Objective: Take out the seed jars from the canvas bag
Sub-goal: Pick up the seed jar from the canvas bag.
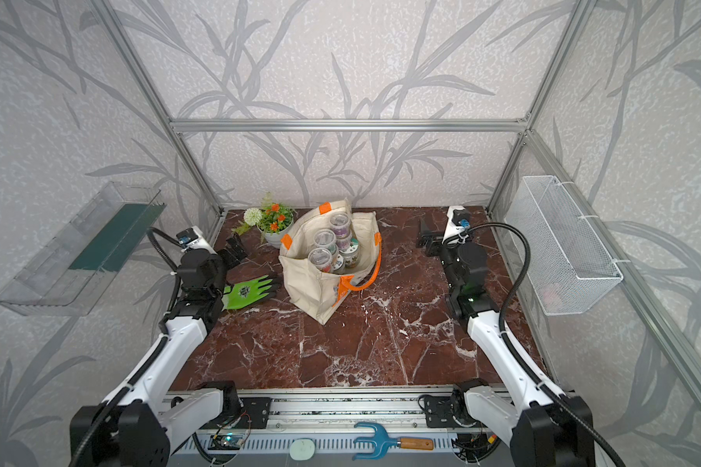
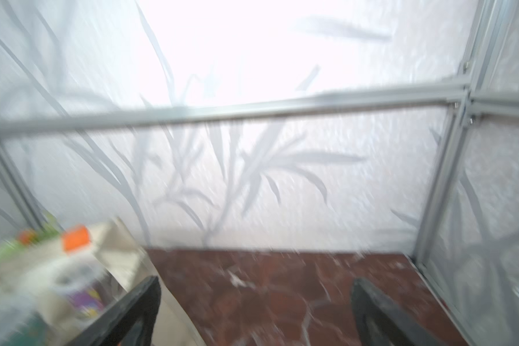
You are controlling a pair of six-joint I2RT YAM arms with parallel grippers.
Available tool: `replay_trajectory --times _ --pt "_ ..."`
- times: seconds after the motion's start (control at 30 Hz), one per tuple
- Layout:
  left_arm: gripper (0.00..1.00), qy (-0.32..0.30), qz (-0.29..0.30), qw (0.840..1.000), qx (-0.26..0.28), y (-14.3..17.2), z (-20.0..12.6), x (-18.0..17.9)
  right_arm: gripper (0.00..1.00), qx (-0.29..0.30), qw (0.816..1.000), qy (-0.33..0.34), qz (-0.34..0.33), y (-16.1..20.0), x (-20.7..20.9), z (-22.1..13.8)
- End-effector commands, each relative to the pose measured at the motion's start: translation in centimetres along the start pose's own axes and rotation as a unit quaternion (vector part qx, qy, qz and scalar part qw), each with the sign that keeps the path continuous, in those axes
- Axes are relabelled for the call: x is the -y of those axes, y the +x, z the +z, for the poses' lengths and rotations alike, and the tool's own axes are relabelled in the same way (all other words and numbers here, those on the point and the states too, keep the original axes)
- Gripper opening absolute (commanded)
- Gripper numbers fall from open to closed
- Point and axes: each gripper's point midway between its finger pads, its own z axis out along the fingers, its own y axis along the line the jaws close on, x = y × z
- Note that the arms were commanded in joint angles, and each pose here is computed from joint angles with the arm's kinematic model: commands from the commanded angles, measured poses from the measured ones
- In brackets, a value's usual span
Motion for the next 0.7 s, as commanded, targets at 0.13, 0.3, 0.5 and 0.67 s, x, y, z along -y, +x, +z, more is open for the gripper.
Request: replay_trajectory --times 0.13,0.3,0.5,0.67 --pt "0.9 -0.023 -0.032 0.995 -0.089 1.5 -2.9 -0.6 0.99 -0.214 0.947 -0.047 0.233 13.7 1.9 2.6" --pt "0.89 0.02 -0.024 0.994 -0.106 1.4 -3.0 1.2 0.99 -0.306 0.929 0.182 -0.106 12.4 0.9 0.9" --pt "0.87 0.086 0.002 0.986 -0.142 1.6 -2.5 4.1 0.99 -0.265 0.957 0.118 0.02 14.2 1.7 -0.7" --pt "0.84 0.125 0.029 0.977 -0.171 1.2 -1.6 6.8 0.99 -0.259 0.959 0.11 0.017 11.8 1.5 -2.5"
